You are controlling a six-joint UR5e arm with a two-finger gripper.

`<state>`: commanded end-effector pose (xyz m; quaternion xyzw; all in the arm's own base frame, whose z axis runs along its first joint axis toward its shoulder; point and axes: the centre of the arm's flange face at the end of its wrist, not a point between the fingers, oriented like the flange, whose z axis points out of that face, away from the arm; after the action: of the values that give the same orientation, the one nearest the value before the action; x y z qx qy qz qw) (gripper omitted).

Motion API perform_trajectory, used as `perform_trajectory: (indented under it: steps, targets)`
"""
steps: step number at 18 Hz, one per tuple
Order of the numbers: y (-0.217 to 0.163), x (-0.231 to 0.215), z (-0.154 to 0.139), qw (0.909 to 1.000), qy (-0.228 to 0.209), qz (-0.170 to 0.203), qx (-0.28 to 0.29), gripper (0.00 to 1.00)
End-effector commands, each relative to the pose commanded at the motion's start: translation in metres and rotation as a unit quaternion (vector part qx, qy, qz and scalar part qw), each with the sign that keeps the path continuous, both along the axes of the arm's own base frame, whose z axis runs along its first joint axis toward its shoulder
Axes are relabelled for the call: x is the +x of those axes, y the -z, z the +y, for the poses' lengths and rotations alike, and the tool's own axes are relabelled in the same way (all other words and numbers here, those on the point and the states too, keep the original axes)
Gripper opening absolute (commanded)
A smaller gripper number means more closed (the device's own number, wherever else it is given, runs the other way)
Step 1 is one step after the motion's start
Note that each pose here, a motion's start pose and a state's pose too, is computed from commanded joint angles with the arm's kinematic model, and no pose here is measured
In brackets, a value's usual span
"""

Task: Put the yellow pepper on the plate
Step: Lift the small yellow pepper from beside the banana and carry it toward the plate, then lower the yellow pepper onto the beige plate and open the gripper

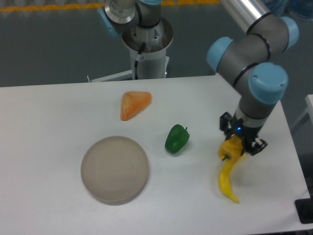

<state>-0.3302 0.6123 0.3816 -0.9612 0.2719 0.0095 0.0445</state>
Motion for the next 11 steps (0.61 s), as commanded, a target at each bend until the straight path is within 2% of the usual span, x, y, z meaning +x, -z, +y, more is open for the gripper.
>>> perform_trajectory:
  steps: [5,11]
  targets:
    - [0.017,0.091,0.033,0.9996,-0.014,-0.018,-0.018,0.20]
    - [0.050,0.189,0.048,0.9978,-0.018,-0.035,-0.053,0.24]
